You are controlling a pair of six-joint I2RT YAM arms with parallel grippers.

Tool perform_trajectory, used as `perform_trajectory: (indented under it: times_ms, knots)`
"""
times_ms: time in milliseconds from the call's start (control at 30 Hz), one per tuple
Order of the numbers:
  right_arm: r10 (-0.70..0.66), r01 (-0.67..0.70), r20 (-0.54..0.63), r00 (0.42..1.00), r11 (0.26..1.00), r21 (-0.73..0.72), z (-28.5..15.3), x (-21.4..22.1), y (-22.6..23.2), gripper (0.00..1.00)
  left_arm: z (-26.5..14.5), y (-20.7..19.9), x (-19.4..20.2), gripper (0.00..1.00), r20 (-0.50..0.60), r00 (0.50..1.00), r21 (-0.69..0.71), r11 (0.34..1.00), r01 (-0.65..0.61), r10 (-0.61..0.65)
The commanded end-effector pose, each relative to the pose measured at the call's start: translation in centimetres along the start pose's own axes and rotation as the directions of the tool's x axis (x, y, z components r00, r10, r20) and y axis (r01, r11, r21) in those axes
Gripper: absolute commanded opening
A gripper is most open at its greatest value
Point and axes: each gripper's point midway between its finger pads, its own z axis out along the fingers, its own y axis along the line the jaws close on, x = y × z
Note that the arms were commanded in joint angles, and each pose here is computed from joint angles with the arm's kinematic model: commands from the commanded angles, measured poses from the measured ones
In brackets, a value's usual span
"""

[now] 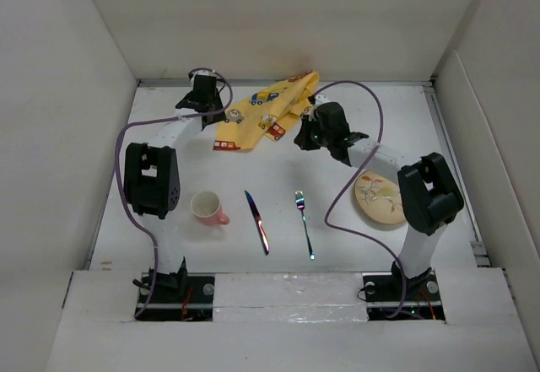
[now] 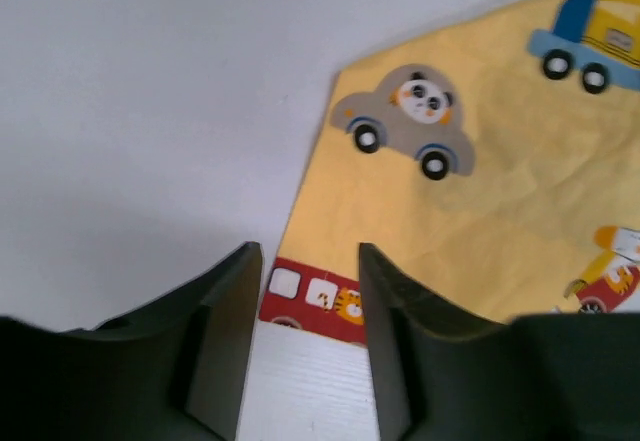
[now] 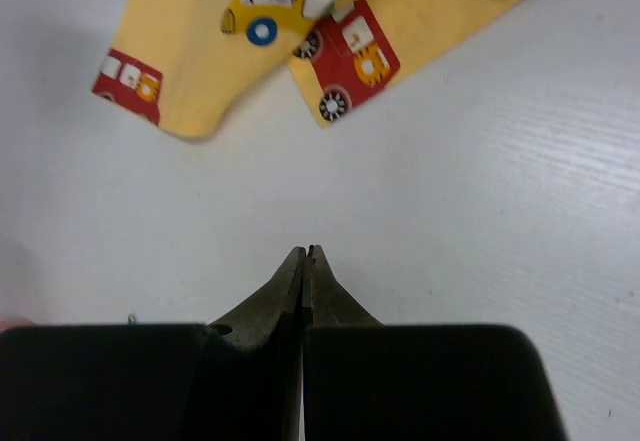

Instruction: Set the dinner table for one person

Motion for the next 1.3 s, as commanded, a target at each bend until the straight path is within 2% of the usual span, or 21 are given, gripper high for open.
perform_trajectory:
  times_ms: [0,100,233,400,600,733,867,1033,1200,1267]
  knots:
    - [-0.029,0.037,0.117,0.993,0.997,-0.068,-1.0,-2.5,2.5,0.0,0.3,2.7,3.2,0.43,-0.106,0.992,-0.056,0.997,0.061,-0.066]
    - [-0.037,0.044,0.106,0.994,0.997,-0.062,-1.3,-1.9,2.6,0.0,0.8,3.2,4.5,0.48,-0.155,0.987,-0.081,0.996,0.038,-0.05]
    - [-0.03,0.038,0.112,0.993,0.996,-0.075,-1.5,-1.7,2.7,0.0,1.8,4.6,6.3,0.46,-0.197,0.98,-0.143,0.99,-0.011,-0.018]
    - [-0.026,0.035,0.114,0.993,0.997,-0.074,-1.6,-1.9,2.4,0.0,2.9,4.6,9.0,0.44,-0.285,0.958,-0.125,0.991,-0.045,0.007]
    - [-0.015,0.023,0.113,0.993,0.997,-0.07,-1.4,-2.0,1.6,0.0,3.4,4.4,10.3,0.4,-0.312,0.95,-0.119,0.99,-0.069,0.029]
    - [-0.012,0.02,0.123,0.992,0.998,-0.063,-1.7,-2.4,1.2,0.0,3.6,3.9,11.2,0.35,-0.327,0.943,-0.13,0.986,-0.106,0.058]
    - [-0.007,0.015,0.131,0.991,0.998,-0.059,-2.0,-2.7,0.9,0.0,3.3,3.9,11.8,0.24,-0.34,0.939,-0.126,0.987,-0.101,0.052]
    - [0.003,0.007,0.142,0.99,0.998,-0.067,-2.4,-3.0,0.8,0.0,2.5,4.5,12.5,0.34,-0.353,0.934,-0.135,0.985,-0.108,0.054]
    - [0.007,0.005,0.151,0.988,0.997,-0.079,-2.9,-3.1,1.1,0.0,2.2,4.7,13.3,0.28,-0.371,0.927,-0.129,0.986,-0.108,0.053]
    - [0.011,0.001,0.156,0.988,0.997,-0.076,-3.0,-3.4,0.7,0.0,2.1,4.4,13.7,0.15,-0.383,0.922,-0.111,0.989,-0.101,0.051]
